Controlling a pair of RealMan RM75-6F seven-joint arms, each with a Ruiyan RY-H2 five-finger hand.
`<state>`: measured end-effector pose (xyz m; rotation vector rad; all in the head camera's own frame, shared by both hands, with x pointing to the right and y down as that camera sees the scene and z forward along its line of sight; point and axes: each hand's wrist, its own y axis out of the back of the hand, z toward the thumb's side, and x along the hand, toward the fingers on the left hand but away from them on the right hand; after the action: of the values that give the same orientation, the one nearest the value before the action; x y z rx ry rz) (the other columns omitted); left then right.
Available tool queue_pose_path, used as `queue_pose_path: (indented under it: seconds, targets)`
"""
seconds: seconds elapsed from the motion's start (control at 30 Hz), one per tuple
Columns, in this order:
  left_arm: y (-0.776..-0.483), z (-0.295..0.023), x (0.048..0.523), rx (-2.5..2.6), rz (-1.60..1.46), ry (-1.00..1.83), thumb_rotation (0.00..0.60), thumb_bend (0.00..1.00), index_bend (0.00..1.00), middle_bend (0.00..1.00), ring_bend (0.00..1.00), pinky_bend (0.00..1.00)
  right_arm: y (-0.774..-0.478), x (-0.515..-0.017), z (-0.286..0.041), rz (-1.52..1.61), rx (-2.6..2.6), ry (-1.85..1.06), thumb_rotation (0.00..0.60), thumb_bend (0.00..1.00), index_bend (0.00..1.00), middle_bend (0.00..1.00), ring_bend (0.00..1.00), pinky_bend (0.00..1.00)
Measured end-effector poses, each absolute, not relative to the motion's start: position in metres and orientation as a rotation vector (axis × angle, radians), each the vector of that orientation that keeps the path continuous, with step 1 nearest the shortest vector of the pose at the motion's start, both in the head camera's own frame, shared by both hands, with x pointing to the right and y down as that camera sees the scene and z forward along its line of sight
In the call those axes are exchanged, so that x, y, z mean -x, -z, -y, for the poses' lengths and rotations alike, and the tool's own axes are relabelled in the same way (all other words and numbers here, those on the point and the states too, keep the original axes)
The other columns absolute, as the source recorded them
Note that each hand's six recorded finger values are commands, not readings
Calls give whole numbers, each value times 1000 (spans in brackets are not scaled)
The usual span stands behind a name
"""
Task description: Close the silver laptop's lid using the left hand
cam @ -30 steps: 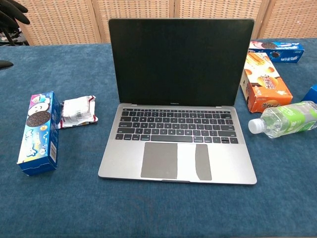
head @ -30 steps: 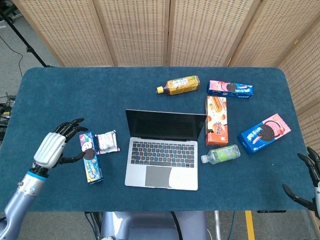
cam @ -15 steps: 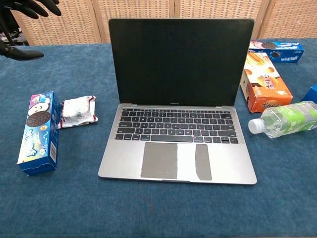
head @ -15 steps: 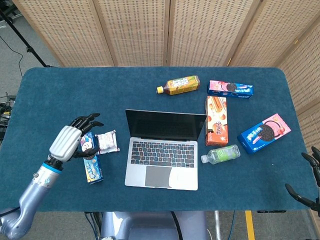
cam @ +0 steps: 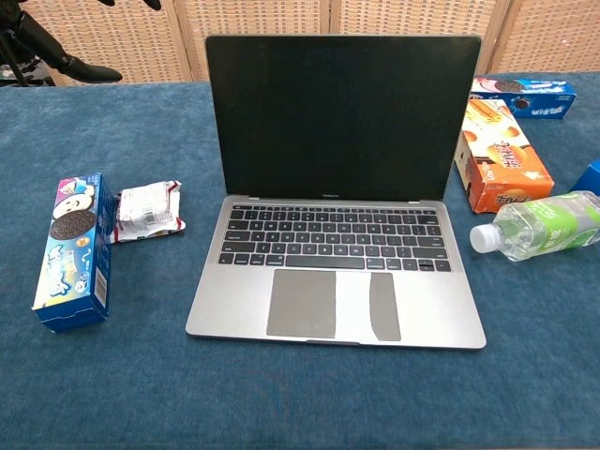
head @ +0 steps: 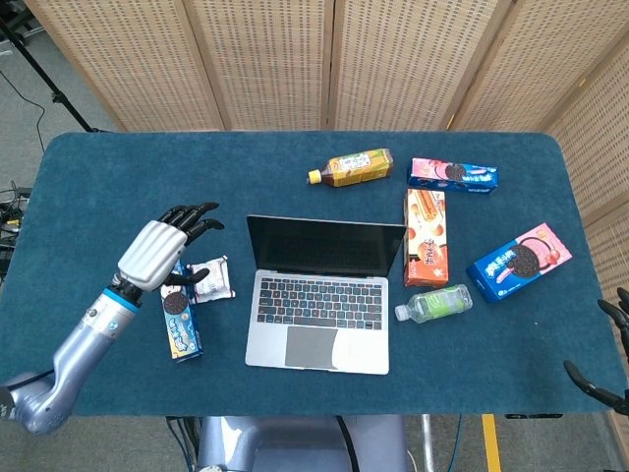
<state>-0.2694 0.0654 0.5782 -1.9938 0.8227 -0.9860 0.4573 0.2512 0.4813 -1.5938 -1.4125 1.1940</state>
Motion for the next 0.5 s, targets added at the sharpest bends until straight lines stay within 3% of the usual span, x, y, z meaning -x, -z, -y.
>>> queue_pose_path:
  seconds: [0.5]
  targets:
    - [-598,-32,239,1998,-793,956,600,217,256,125,125,181,-480,-460,-251,1427,1596,-1190,600,237,139,38,135,0]
